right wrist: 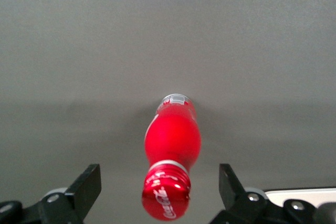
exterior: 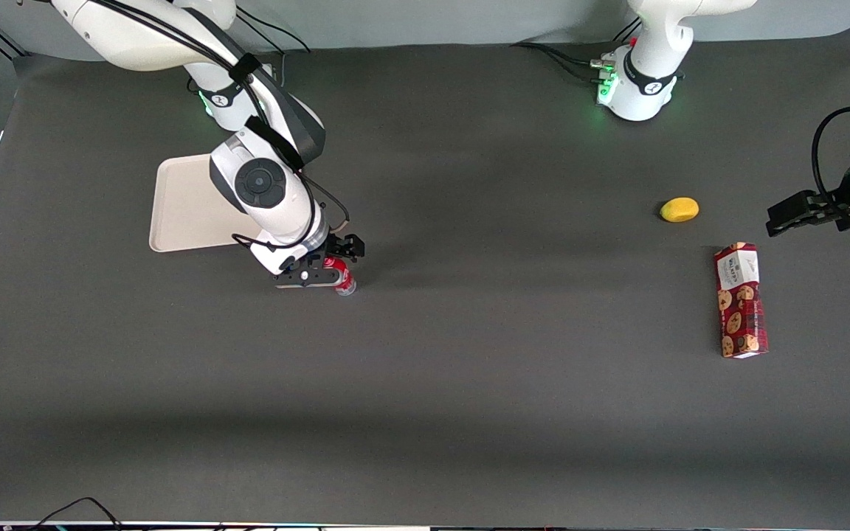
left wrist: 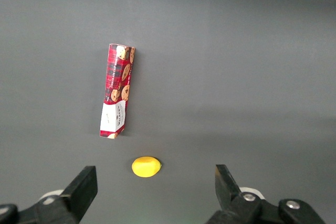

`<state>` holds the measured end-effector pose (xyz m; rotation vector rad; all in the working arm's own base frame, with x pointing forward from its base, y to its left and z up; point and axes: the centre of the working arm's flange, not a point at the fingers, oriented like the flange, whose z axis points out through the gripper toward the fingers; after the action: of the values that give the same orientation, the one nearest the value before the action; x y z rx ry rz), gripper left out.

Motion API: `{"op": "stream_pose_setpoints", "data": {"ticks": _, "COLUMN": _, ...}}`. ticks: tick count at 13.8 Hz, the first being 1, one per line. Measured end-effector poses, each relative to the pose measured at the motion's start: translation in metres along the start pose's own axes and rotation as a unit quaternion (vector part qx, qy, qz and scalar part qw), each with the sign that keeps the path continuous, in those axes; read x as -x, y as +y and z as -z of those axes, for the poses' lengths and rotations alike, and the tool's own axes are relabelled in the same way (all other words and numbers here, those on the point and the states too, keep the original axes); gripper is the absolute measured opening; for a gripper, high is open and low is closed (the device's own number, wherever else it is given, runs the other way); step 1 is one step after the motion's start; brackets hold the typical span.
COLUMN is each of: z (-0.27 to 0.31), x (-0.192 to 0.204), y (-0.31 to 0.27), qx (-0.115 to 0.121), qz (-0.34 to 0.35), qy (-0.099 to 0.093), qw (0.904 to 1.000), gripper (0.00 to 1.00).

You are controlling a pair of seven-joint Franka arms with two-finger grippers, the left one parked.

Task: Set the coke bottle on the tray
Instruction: 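Close the right gripper on the bottle's cap end, then lift the bottle and carry it with the right gripper onto the white tray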

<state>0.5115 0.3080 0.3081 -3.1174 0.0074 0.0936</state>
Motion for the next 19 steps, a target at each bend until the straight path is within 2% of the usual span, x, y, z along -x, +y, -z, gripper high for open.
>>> {"op": "stream_pose_setpoints", "data": {"ticks": 1, "z": 0.0, "x": 0.001, "y": 0.001, "qx": 0.002, "qz": 0.0, "qy": 0.0, "qw": 1.0, "gripper": 0.94}}
{"op": "stream_pose_setpoints", "data": {"ticks": 3, "z": 0.0, "x": 0.002, "y": 0.001, "qx": 0.004, "qz": 0.002, "qy": 0.002, "qw": 1.0, "gripper": 0.76}}
{"op": "stream_pose_setpoints", "data": {"ticks": 4, "z": 0.0, "x": 0.002, "y": 0.001, "qx": 0.005, "qz": 0.003, "qy": 0.002, "qw": 1.0, "gripper": 0.61}}
{"op": "stream_pose_setpoints", "data": {"ticks": 6, "z": 0.002, "x": 0.002, "y": 0.002, "qx": 0.005, "qz": 0.002, "qy": 0.004, "qw": 1.0, "gripper": 0.38}}
{"op": "stream_pose_setpoints", "data": {"ticks": 7, "z": 0.004, "x": 0.001, "y": 0.003, "qx": 0.005, "qz": 0.001, "qy": 0.006, "qw": 1.0, "gripper": 0.33}}
{"op": "stream_pose_setpoints", "data": {"ticks": 12, "z": 0.017, "x": -0.001, "y": 0.006, "qx": 0.007, "qz": -0.002, "qy": 0.018, "qw": 0.9998, "gripper": 0.33}}
{"op": "stream_pose_setpoints", "data": {"ticks": 15, "z": 0.059, "x": -0.002, "y": 0.019, "qx": 0.041, "qz": -0.004, "qy": 0.02, "qw": 0.9989, "gripper": 0.33}}
{"op": "stream_pose_setpoints", "data": {"ticks": 17, "z": 0.097, "x": -0.005, "y": 0.043, "qx": 0.063, "qz": 0.018, "qy": 0.023, "qw": 0.9975, "gripper": 0.33}}
{"op": "stream_pose_setpoints", "data": {"ticks": 19, "z": 0.127, "x": -0.009, "y": 0.089, "qx": 0.062, "qz": 0.036, "qy": 0.007, "qw": 0.9974, "gripper": 0.33}}
